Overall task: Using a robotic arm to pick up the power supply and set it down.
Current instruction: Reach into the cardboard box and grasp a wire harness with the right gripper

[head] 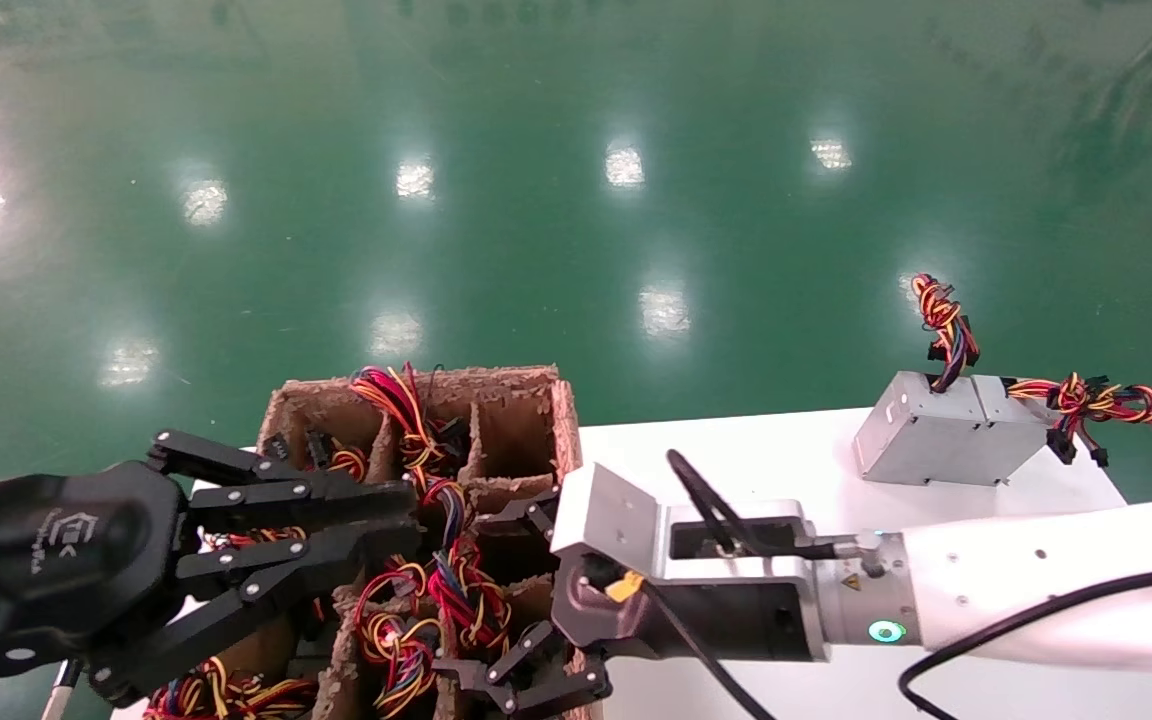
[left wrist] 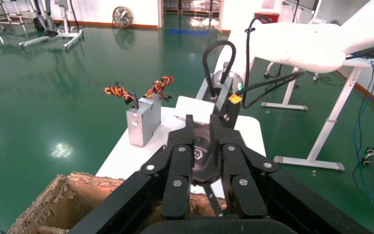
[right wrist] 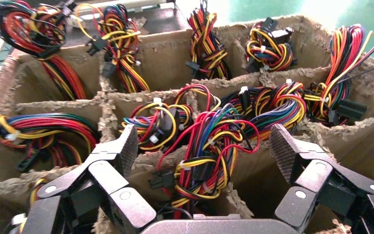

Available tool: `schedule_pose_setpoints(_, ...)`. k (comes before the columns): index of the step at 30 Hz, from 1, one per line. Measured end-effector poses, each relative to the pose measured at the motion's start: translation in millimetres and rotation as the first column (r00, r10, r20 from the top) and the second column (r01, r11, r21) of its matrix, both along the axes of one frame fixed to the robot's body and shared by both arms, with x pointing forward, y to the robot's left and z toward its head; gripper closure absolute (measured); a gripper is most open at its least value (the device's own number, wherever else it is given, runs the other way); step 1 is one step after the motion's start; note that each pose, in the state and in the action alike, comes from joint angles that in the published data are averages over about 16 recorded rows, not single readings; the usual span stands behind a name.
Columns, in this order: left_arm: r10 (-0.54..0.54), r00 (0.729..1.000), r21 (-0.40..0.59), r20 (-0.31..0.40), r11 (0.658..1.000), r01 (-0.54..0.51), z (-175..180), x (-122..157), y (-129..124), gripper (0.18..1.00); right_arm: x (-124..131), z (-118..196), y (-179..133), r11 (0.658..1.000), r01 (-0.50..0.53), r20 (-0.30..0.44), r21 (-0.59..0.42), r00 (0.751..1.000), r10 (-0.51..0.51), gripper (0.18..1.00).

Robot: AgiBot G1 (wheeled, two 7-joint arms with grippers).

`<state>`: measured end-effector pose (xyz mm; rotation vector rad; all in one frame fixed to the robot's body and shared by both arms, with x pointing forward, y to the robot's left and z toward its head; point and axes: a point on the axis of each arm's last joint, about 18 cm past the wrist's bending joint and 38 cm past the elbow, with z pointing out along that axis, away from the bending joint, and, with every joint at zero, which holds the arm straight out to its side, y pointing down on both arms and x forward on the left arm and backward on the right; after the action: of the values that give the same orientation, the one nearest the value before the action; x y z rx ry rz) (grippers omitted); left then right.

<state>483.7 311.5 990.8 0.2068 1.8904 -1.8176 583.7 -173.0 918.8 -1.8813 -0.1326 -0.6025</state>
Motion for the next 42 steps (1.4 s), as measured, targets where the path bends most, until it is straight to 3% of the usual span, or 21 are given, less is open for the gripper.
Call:
schedule_pose_setpoints(13,0.000,1.000,0.000,0.000,1.000,0.000,0.0,0.0,0.0,0.977,16.0,-8.7,-1.5,0.998,0.060,-0.009,-0.016,0.998,-0.060,0.307)
schedule_pose_setpoints(35,0.000,1.000,0.000,0.000,1.000,0.000,0.0,0.0,0.0,0.993,13.9,-11.0,-6.2,0.999,0.050,-0.020,-0.014,0.999,-0.050,0.777)
schedule_pose_setpoints(42,0.000,1.000,0.000,0.000,1.000,0.000,0.0,0.0,0.0,0.993,8.3,-5.4,-9.1,0.999,0.038,-0.031,0.008,0.999,-0.038,0.833)
